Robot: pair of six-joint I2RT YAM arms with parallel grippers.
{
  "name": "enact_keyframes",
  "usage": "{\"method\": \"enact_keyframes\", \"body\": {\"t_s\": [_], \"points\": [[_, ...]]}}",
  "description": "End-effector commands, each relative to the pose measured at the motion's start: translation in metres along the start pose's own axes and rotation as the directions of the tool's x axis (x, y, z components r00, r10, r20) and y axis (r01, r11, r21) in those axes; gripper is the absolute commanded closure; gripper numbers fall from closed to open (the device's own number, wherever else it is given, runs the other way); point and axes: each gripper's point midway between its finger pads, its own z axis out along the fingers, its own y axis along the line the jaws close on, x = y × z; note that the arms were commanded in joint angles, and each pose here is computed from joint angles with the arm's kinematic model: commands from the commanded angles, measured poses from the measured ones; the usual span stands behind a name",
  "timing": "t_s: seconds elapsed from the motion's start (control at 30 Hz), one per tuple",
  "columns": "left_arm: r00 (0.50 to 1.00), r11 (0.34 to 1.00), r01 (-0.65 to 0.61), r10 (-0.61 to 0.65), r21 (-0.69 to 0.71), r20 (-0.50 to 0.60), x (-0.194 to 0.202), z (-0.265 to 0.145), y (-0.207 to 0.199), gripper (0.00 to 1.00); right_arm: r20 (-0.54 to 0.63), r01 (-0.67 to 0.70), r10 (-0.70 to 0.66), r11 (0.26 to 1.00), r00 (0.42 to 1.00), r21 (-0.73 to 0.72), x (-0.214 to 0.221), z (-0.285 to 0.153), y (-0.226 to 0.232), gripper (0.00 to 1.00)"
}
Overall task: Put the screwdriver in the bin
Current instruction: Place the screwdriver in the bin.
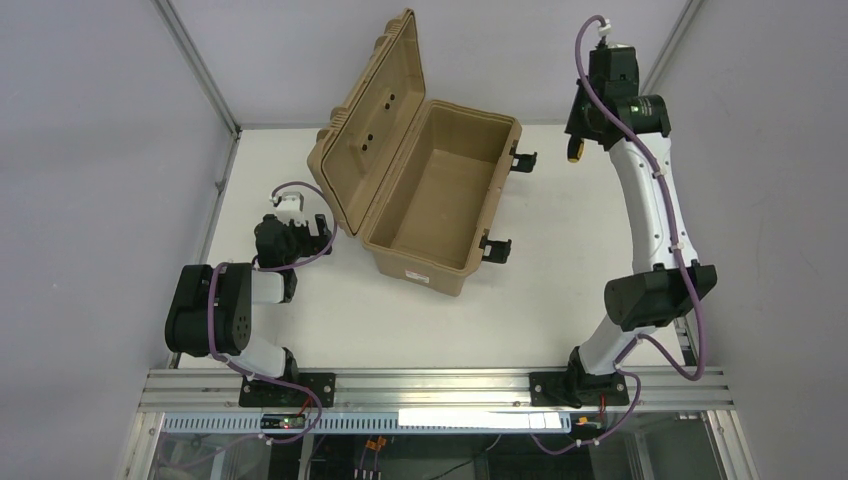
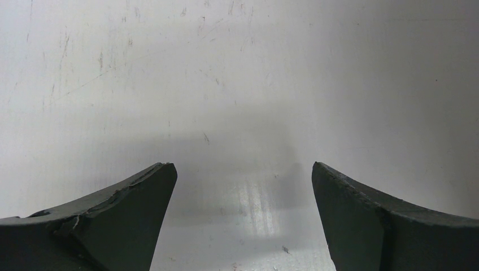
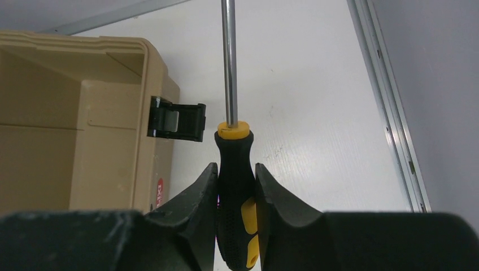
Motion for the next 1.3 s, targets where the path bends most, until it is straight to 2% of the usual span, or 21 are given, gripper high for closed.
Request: {"method": "enact_keyframes", "body": {"t_s": [0.0, 0.2, 0.47, 0.6, 0.73, 0.93, 1.27], "points": [[0.999, 1.0, -0.003, 0.003, 0.01, 0.042, -0.014, 0.0, -0.004, 0.01, 0.05, -0.06, 0.062, 0.998, 0.997, -0.029, -0.022, -0.025, 0.007, 0.92], [0.999, 1.0, -0.002, 0.002, 0.009, 0.042, -0.014, 0.0, -0.004, 0.01, 0.053, -0.057, 0.061, 0.996, 0.997, -0.073, -0.023, -0.031, 0.041, 0.92], [0.999, 1.0, -0.002, 0.002, 0.008, 0.041, -0.014, 0.0, -0.004, 0.01, 0.057, -0.012, 0.021, 0.988, 0.998, -0.152, -0.01, -0.023, 0.121, 0.94], [0.999, 1.0, -0.002, 0.002, 0.008, 0.042, -0.014, 0.0, -0.004, 0.01, 0.063, -0.036, 0.048, 0.982, 0.997, -0.183, -0.002, -0.015, 0.16, 0.97], [0.999, 1.0, -0.003, 0.002, 0.009, 0.042, -0.014, 0.0, -0.004, 0.01, 0.084, -0.057, 0.073, 0.983, 0.994, -0.175, 0.008, -0.007, 0.193, 0.97], [0.999, 1.0, -0.003, 0.003, 0.009, 0.041, -0.014, 0.0, -0.004, 0.01, 0.111, -0.13, 0.144, 0.984, 0.983, -0.125, 0.024, 0.011, 0.222, 0.99], [0.999, 1.0, -0.002, 0.002, 0.009, 0.041, -0.014, 0.0, -0.004, 0.01, 0.028, -0.163, 0.167, 0.98, 0.986, -0.112, 0.082, 0.06, 0.246, 0.97]]}}
